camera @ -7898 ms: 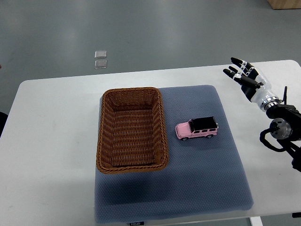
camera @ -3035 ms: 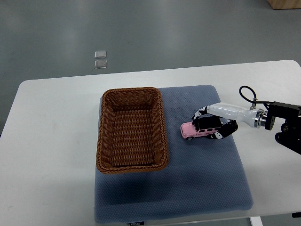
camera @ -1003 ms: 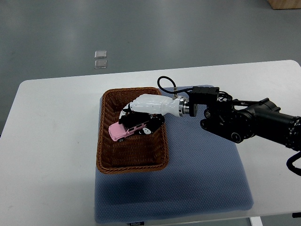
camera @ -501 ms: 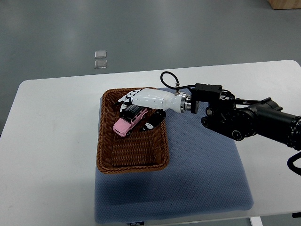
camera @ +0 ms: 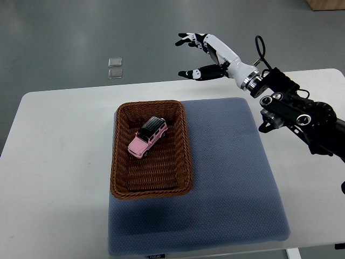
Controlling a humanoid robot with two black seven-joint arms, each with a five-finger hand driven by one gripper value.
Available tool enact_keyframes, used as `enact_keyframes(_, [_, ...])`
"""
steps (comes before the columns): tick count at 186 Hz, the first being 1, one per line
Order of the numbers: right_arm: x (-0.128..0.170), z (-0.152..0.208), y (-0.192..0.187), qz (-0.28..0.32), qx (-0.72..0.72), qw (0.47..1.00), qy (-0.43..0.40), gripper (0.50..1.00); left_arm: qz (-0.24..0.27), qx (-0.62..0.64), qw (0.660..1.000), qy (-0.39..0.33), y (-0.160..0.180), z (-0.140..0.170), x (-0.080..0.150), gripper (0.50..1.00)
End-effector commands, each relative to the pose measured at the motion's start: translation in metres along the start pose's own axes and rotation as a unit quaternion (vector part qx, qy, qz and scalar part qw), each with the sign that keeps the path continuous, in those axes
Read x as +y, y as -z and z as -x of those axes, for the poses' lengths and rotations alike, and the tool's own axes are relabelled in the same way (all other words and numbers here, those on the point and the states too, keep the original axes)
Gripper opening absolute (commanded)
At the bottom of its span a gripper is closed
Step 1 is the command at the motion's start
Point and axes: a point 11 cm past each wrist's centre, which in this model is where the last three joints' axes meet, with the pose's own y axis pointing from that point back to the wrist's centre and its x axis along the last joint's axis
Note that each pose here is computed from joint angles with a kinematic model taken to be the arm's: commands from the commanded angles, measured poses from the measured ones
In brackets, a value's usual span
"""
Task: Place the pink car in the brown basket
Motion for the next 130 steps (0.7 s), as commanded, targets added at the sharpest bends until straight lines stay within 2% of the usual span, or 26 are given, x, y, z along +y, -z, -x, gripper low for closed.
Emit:
enact_keyframes(1, [0.022,-0.029,-0.028,0.068,-0.084,0.992,-0.062,0.897,0.000,0.000,1.000,0.000,0.000,0.000,0.000,1.000])
enact_keyframes(19, [0.044,-0.039,-0.056,0.119,-0.175,0.972,-0.105,0.897,0.000,0.000,1.000,0.000,0.000,0.000,0.000,1.000])
enact_keyframes(46, [0.066,-0.043,-0.081,0.162,-0.262,0.940,-0.149,0.897,0.000,0.000,1.000,0.000,0.000,0.000,0.000,1.000])
enact_keyframes(69, [0.084,-0.049,-0.094,0.176,-0.276,0.929,-0.172,0.899,0.000,0.000,1.000,0.000,0.000,0.000,0.000,1.000])
enact_keyframes(83, [0.086,-0.049,-0.096,0.176,-0.276,0.928,-0.175,0.915,0.000,0.000,1.000,0.000,0.000,0.000,0.000,1.000])
enact_keyframes(130, [0.091,-0.044,-0.103,0.184,-0.278,0.926,-0.179,0.915,-0.001,0.001,1.000,0.000,0.002,0.000,0.000,1.000])
